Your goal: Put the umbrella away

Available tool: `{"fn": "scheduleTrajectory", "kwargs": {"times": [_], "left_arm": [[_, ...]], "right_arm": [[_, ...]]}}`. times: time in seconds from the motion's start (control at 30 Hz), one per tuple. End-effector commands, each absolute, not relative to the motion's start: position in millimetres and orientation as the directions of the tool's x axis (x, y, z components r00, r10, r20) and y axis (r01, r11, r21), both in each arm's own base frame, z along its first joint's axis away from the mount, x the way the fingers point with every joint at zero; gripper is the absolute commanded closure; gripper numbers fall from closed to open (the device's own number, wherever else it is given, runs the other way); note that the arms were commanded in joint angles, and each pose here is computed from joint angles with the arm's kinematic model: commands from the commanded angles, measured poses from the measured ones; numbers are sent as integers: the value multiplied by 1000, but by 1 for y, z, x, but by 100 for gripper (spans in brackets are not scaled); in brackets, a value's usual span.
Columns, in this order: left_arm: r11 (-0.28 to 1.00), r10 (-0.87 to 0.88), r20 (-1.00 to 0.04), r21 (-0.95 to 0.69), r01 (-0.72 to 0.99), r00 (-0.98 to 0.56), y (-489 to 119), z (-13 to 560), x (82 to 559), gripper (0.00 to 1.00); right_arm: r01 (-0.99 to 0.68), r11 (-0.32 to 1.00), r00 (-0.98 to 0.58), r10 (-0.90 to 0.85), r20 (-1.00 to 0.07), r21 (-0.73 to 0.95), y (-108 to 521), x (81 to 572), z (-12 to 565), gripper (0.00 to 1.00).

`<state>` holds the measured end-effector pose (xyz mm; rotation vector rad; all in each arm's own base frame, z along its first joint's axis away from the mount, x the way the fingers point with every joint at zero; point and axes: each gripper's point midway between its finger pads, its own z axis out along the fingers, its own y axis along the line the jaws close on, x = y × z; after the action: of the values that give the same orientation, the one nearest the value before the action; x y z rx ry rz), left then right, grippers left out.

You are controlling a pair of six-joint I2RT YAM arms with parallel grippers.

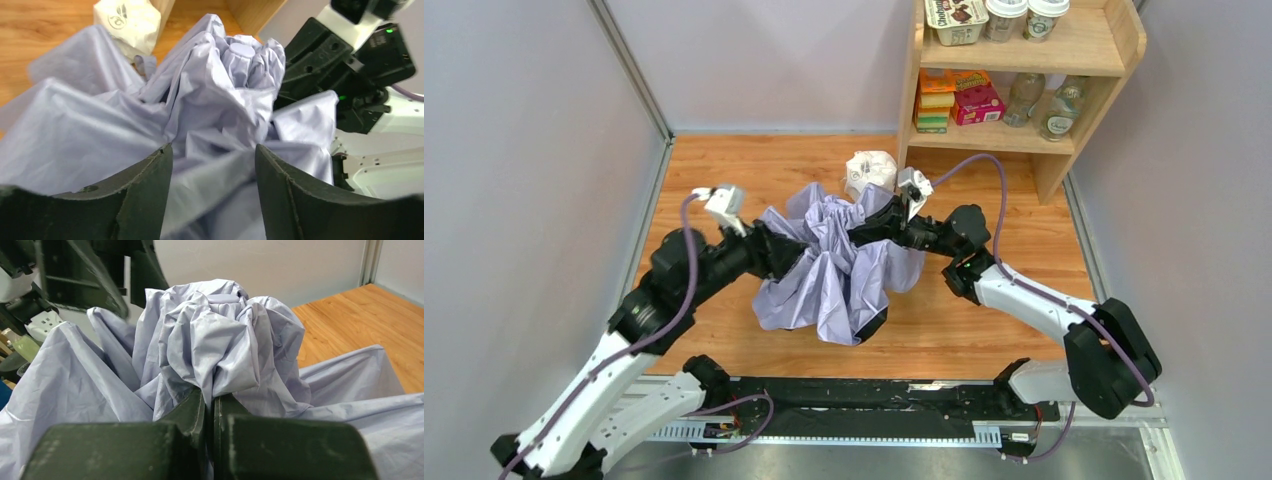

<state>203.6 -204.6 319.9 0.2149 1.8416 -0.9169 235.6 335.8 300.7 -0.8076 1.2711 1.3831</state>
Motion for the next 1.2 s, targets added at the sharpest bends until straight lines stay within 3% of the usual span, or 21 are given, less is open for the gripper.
{"fn": "scheduleTrajectory", "kwargs": {"times": [0.0, 0.23, 0.33, 0.47, 0.57, 0.73, 0.93, 1.17], "left_arm": [[710, -295, -878, -465, 529, -377, -171, 332, 177, 31], [616, -432, -847, -529, 584, -311, -155, 353, 146, 30], [606, -401, -850, -526, 597, -342, -165, 350, 148, 29], [710, -295, -834, -518, 477, -467, -168, 316, 167, 29], [738, -260, -840, -490, 463, -476, -169, 306, 174, 28], [576, -225, -873, -477, 664, -433, -201, 330, 158, 28], [590, -236, -865, -489, 642, -442, -191, 327, 150, 30], [564, -170, -858, -487, 667, -484, -214, 327, 162, 26]], "right_arm": [[-975, 151, -117, 269, -956, 162, 328, 233, 325, 100], [-975, 136, -136, 272, -953, 178, 332, 235, 326, 100], [-975, 137, -133, 274, -952, 176, 333, 236, 328, 100], [-976, 128, -135, 269, -954, 174, 335, 236, 330, 100], [-979, 111, -135, 262, -955, 169, 335, 233, 329, 100], [-974, 152, -129, 243, -961, 169, 333, 238, 322, 100], [-939, 294, -132, 178, -975, 181, 329, 261, 308, 100], [-946, 277, -118, 195, -974, 170, 331, 253, 317, 100]]}}
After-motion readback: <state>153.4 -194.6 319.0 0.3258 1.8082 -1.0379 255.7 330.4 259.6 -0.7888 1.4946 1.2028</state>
